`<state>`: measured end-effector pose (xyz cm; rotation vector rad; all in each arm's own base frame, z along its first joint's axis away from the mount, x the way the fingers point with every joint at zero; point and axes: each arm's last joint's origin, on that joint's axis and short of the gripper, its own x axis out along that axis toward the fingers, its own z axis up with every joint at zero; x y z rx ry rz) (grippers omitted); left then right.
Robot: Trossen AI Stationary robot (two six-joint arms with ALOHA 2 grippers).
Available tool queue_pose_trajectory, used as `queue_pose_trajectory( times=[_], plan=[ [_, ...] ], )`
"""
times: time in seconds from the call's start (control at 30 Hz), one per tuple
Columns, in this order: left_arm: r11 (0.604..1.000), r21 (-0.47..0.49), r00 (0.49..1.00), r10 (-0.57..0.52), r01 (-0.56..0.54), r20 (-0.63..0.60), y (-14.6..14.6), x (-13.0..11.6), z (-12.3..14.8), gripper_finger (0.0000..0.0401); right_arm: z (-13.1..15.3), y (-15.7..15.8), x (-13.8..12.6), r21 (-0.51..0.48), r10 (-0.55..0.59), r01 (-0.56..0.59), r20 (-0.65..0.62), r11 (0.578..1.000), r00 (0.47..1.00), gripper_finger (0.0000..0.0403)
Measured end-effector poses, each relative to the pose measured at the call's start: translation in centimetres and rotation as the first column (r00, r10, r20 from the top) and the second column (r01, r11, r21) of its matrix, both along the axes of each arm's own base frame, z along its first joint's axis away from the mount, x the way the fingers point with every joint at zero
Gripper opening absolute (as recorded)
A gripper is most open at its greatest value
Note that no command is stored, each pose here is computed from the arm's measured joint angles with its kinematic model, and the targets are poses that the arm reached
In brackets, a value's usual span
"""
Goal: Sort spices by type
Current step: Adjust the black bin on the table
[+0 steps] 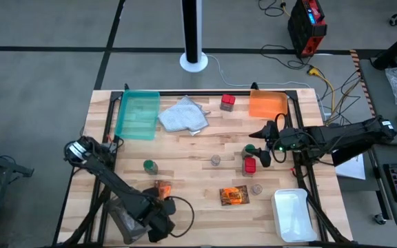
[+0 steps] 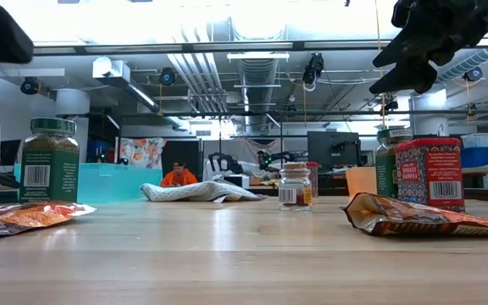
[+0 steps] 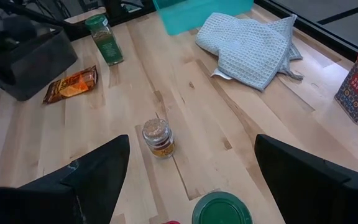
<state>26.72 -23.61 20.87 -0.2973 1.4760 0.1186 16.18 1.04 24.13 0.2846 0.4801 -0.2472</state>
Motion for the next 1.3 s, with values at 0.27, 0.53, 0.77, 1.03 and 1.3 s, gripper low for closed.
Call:
queue_pose_trajectory(
  times=[0.27,0.53,0.77,1.03,1.3],
  plan=[
    [1.0,-0.031,1.0,0.002,-0.002,-0.031,-1.7,-1.5,0.8,0.0,-0.2,0.0,0.0,-0.001,0.001,-0.001,-0.005,1.0,1.0,0.0338],
    [0.997,-0.072,0.996,0.003,-0.009,-0.089,-3.0,-3.0,0.7,0.0,-0.5,0.0,-0.1,-0.002,0.0,0.0,-0.015,1.0,1.0,0.0338],
    [0.995,-0.093,0.99,0.021,-0.034,-0.138,-4.1,-4.4,0.7,0.0,-0.7,0.0,-0.1,-0.003,0.0,-0.001,-0.017,1.0,1.0,0.0338],
    [0.995,-0.044,0.975,0.076,-0.088,-0.21,-4.5,-5.9,0.7,0.0,-0.7,0.0,-0.1,-0.004,0.001,-0.001,-0.016,1.0,1.0,0.0338],
    [0.996,-0.024,0.975,0.08,-0.087,-0.208,-4.5,-6.1,1.1,0.0,-0.8,0.0,-0.1,-0.002,-0.001,0.001,-0.017,1.0,1.0,0.0338]
  ],
)
